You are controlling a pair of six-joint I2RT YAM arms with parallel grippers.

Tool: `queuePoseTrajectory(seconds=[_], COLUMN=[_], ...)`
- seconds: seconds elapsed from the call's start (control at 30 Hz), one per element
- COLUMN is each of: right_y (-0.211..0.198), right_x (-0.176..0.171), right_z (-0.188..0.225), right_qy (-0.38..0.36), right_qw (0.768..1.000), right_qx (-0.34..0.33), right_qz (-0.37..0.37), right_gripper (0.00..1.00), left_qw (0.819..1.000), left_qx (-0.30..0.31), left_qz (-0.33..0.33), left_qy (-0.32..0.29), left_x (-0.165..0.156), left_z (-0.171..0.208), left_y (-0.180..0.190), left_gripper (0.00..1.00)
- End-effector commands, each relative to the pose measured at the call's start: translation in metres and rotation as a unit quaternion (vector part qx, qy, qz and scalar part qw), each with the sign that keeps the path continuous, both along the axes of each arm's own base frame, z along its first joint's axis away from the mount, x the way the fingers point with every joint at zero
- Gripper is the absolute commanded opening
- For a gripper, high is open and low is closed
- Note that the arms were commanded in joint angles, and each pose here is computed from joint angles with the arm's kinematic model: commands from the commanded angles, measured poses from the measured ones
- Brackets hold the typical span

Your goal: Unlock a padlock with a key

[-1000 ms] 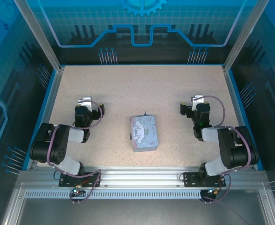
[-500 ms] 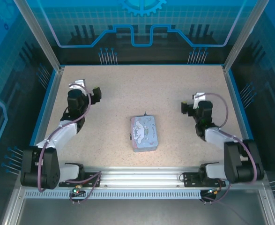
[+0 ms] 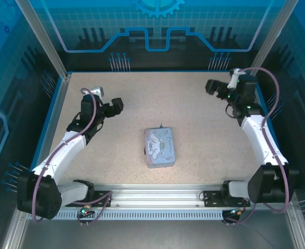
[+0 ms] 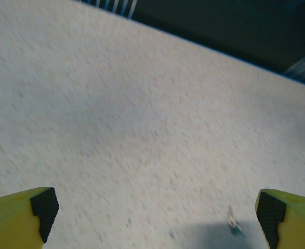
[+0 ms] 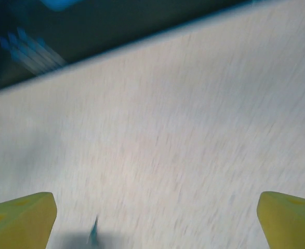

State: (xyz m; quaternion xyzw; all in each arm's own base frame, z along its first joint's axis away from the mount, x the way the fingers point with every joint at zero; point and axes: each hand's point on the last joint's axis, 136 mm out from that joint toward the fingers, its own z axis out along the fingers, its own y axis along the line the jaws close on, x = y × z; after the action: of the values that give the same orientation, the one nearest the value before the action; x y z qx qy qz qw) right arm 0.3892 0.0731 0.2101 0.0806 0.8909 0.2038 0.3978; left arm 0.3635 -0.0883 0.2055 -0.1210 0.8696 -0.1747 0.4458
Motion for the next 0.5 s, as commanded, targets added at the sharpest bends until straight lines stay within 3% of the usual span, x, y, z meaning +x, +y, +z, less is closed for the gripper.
queuePoseTrajectory(seconds=[0.0,0.3,0.47], right_y=[0.044,0.104,0.137], right_x=[-0.054,-0.122,-0.127], right_z=[-0.036,-0.099,-0.114], right_qy=[0.089,0.161,0.179], right_qw=[0.995,0.983,0.977], right_qx=[0.027,0.030,0.028], right_qz=[0.040,0.083,0.110], right_gripper=[1.00,1.00,1.00], left_qw=[0.996,0.981,0.979], left_qx=[-0.041,-0.127,-0.143], left_qz=[-0.031,-0.070,-0.057], left_qy=[0.073,0.126,0.136], left_x=[-0.036,-0.111,-0.121], left_z=[-0.017,-0.063,-0.078], left_y=[-0.025,-0.068,-0.071], left_gripper=[0.99,0.99,0.99])
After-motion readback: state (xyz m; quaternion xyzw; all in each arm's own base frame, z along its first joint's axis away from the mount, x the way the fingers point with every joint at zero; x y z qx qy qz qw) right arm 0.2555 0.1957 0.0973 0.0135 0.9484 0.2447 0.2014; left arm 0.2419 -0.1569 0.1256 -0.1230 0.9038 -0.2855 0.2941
